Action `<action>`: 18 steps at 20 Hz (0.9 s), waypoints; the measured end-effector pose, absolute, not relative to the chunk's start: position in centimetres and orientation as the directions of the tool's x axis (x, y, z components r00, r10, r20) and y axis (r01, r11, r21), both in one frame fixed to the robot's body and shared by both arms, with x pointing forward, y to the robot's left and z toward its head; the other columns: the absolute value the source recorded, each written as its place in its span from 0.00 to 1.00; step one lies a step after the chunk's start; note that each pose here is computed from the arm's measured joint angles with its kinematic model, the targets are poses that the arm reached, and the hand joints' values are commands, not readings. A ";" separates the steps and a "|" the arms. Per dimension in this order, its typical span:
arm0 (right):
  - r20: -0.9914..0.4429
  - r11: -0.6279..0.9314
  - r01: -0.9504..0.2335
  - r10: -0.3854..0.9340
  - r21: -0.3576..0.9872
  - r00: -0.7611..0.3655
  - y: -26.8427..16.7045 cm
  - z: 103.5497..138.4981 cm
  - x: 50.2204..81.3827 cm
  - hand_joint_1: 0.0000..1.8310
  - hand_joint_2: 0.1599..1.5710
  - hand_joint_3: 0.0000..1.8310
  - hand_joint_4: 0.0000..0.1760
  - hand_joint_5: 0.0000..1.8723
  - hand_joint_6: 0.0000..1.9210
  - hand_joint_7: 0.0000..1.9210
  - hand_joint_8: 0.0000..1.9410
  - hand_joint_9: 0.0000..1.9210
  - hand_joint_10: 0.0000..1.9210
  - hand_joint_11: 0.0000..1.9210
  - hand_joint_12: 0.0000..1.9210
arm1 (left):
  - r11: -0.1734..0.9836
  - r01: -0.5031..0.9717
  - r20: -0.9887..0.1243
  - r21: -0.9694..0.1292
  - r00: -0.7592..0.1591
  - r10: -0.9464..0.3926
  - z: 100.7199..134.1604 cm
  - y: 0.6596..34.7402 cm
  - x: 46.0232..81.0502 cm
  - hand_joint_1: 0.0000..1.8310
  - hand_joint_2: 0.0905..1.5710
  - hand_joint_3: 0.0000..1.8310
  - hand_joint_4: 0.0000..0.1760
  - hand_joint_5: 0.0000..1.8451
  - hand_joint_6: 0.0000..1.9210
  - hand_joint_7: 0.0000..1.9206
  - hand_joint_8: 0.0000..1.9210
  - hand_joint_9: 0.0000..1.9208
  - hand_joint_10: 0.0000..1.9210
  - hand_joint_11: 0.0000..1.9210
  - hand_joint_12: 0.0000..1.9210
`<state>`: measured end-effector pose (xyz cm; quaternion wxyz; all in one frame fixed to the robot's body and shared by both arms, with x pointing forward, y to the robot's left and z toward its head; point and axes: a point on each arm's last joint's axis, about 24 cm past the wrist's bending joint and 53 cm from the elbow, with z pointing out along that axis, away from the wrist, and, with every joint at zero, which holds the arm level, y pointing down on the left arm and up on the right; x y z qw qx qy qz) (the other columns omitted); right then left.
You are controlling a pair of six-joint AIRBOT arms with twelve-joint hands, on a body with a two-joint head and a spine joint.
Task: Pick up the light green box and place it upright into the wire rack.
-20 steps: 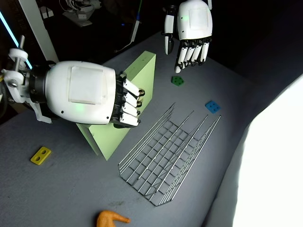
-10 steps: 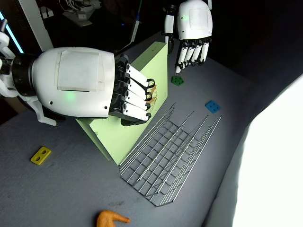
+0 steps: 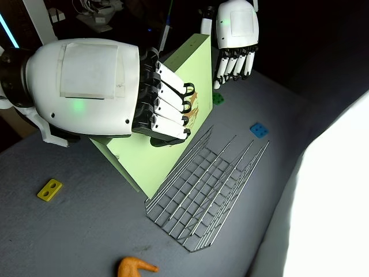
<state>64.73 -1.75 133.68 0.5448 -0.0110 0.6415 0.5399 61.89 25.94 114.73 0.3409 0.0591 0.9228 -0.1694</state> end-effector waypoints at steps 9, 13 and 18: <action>-0.710 0.431 -0.599 0.601 0.675 -0.368 -2.2 134.4 67.4 0.75 0.69 0.00 0.00 0.48 0.50 0.49 0.53 0.45 0.73 0.36 0.88 | 0.936 0.225 -0.649 -0.272 -0.761 -0.006 114.7 25.9 61.9 0.24 0.91 0.00 0.00 0.40 0.00 0.46 0.00 0.35 0.35 0.19 0.80; -0.709 0.432 -0.596 0.600 0.677 -0.370 -1.7 134.3 68.2 0.75 0.69 0.00 0.00 0.48 0.47 0.50 0.54 0.45 0.73 0.37 0.86 | 0.936 0.225 -0.649 -0.272 -0.761 -0.006 114.7 25.9 61.9 0.24 0.91 0.00 0.00 0.39 0.00 0.45 0.00 0.33 0.37 0.19 0.81; -0.701 0.425 -0.588 0.596 0.688 -0.390 -1.1 134.0 68.2 0.75 0.70 0.00 0.00 0.47 0.50 0.49 0.55 0.44 0.75 0.36 0.87 | 0.936 0.225 -0.649 -0.273 -0.761 -0.007 114.7 25.9 61.9 0.22 0.91 0.00 0.00 0.39 0.00 0.45 0.00 0.33 0.38 0.19 0.81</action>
